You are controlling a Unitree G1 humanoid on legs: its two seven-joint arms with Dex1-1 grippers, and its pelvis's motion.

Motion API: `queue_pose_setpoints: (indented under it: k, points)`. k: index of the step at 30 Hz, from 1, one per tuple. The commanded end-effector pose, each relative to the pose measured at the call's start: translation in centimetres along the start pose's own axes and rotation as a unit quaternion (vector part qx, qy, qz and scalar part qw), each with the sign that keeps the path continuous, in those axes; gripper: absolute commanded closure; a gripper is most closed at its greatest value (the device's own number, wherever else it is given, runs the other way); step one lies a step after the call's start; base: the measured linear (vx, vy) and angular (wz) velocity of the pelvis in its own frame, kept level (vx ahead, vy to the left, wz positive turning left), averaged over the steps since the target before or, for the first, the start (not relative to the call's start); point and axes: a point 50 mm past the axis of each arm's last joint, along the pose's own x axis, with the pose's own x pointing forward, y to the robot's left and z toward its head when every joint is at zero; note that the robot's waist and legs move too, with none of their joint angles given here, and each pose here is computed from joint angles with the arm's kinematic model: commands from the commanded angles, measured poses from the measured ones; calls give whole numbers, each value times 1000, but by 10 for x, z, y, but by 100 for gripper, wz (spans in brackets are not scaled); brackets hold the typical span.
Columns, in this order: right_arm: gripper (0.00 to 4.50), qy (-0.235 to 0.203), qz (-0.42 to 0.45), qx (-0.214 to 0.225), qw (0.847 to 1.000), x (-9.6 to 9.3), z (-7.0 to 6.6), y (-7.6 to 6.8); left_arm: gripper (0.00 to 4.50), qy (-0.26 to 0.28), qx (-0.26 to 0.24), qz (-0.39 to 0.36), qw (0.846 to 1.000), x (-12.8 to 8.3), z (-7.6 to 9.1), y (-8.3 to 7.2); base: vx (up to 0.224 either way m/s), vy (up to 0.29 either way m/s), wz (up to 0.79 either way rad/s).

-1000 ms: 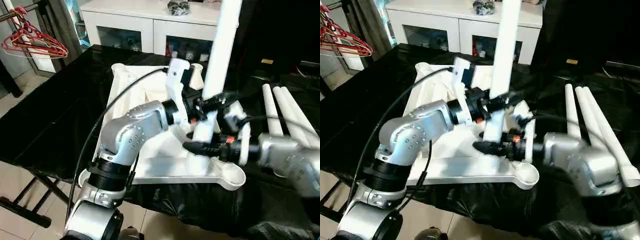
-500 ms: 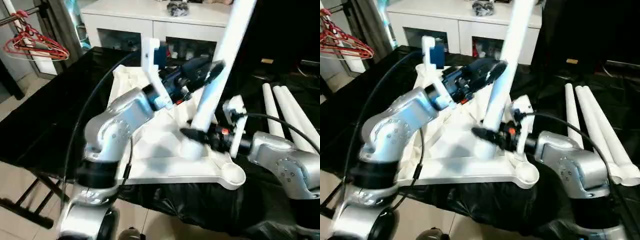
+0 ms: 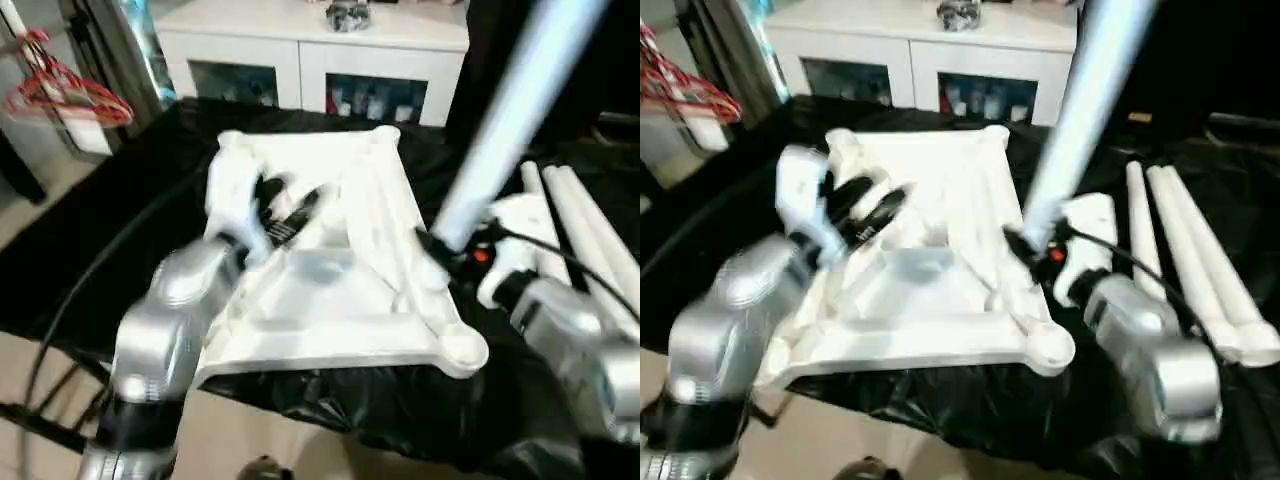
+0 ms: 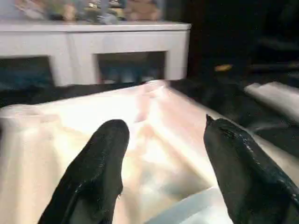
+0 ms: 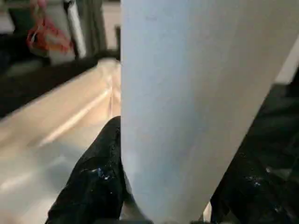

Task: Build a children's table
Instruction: Pick table leg, then insert table leg to table base

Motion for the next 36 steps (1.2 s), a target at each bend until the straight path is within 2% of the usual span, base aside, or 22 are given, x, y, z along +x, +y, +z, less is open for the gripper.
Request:
queue_pose_setpoints:
  k: [1, 4, 5, 7, 9, 10, 13, 16, 19, 22, 25, 26, 28, 30, 34, 36]
  points:
    - [259, 6, -48, -34, 998, -7, -1, -1, 149, 2, 23, 27, 999, -6, -2, 0, 0, 0, 0]
    - [259, 51, -37, -10, 998, -17, -14, 4, 149, 19, -28, 19, 999, -16, -14, -7, 0, 0, 0]
    - [259, 66, -36, 8, 997, -25, -26, 6, 149, 21, -36, 20, 999, -22, -22, -12, 0, 0, 0]
    - [259, 59, -56, 18, 997, -28, -33, 8, 149, 14, -7, 33, 999, -26, -24, -11, 0, 0, 0]
    - [259, 60, -67, 28, 996, -29, -38, 11, 149, 11, -5, 42, 999, -25, -25, -9, 0, 0, 0]
    - [259, 60, -68, 18, 996, -29, -39, 13, 149, 7, 4, 49, 999, -22, -24, -8, 0, 0, 0]
    - [259, 62, -72, 13, 995, -31, -40, 16, 149, -4, 8, 53, 999, -21, -22, -12, 0, 0, 0]
    - [259, 67, -73, 5, 995, -32, -40, 15, 149, 16, 1, 48, 999, -23, -26, -16, -2, -37, 1]
    - [259, 61, -73, 14, 995, -32, -39, 14, 149, 10, -13, 45, 999, -25, -27, -19, -14, -183, -9]
    - [259, 55, -76, 5, 996, -32, -37, 11, 149, 7, -4, 49, 999, -26, -27, -21, -22, -106, -14]
    - [259, 34, -86, 1, 996, -30, -28, 6, 149, 2, 19, 68, 997, -27, -26, -20, 0, 0, 0]
    - [259, 33, -89, -2, 996, -30, -28, 5, 149, 3, 19, 69, 997, -27, -27, -20, -24, 84, 10]
    - [259, -5, -97, -16, 995, -27, -21, 4, 149, 15, -8, 65, 998, -28, -30, -20, -38, 98, 13]
    - [259, -10, -99, -10, 995, -26, -20, 3, 149, 22, 0, 68, 997, -29, -30, -19, -60, 89, 14]
    - [259, 0, -103, -4, 995, -26, -23, 1, 149, 11, 13, 63, 998, -29, -27, -20, 2, 33, 1]
    - [259, 10, -105, -2, 994, -27, -25, 0, 149, 5, 35, 63, 997, -28, -26, -22, 0, 135, -14]
